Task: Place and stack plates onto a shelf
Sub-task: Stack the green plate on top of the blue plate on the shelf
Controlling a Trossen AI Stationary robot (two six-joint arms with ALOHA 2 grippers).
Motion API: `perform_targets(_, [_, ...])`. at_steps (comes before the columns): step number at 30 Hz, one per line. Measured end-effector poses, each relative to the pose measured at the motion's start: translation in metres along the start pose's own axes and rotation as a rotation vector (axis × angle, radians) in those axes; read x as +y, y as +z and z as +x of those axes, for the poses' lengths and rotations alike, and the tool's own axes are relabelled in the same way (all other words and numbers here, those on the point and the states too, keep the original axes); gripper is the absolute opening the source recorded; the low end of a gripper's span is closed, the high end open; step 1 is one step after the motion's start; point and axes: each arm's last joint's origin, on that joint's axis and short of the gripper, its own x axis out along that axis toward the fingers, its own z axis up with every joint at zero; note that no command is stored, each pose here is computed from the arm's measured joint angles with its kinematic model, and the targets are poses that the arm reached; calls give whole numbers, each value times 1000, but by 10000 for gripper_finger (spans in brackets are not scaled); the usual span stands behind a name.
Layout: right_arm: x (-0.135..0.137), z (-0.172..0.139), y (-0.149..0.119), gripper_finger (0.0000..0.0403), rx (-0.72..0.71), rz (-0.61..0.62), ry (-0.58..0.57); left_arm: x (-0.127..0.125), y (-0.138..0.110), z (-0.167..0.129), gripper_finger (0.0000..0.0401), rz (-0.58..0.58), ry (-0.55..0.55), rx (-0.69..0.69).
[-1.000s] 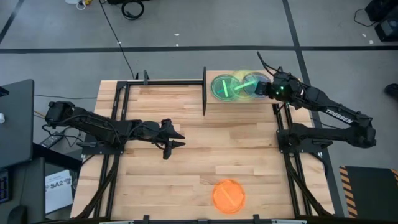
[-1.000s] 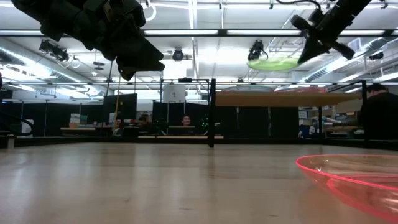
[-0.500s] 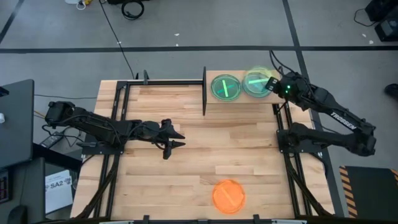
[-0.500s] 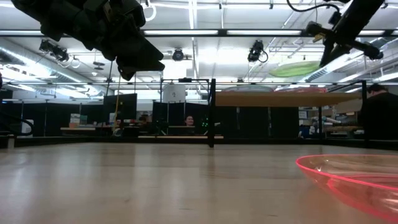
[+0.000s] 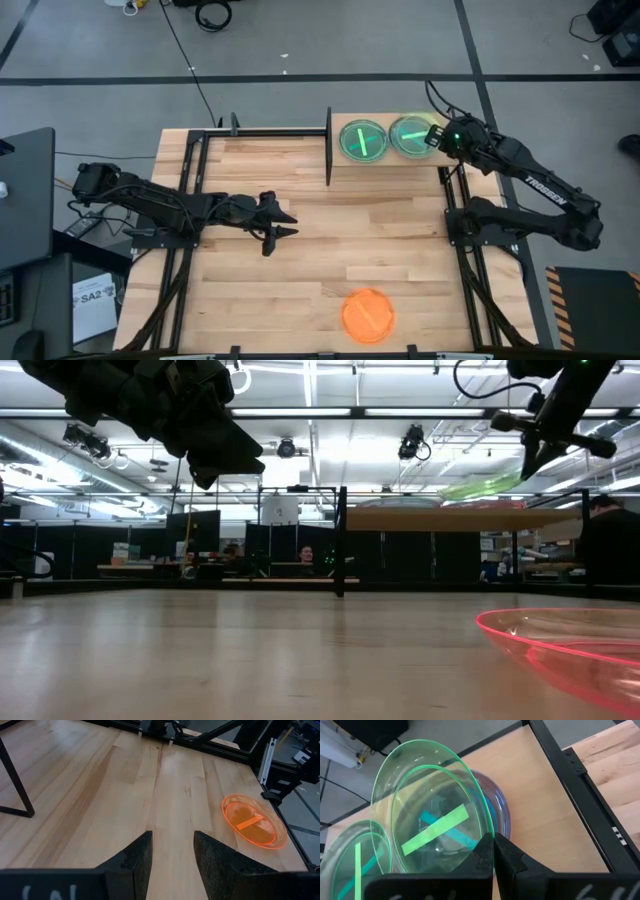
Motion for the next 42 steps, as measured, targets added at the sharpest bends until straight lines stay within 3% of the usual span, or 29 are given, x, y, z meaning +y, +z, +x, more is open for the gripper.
perform_targets(20, [5, 12, -2, 14, 56, -25, -35, 0, 0, 0, 151, 0, 0, 0])
perform_targets(27, [5, 12, -2, 15, 59, -123, -31, 0, 0, 0, 151, 0, 0, 0])
perform_targets(42, [5, 12, -1, 32, 32, -118, -48, 0, 0, 0, 151, 0, 0, 0])
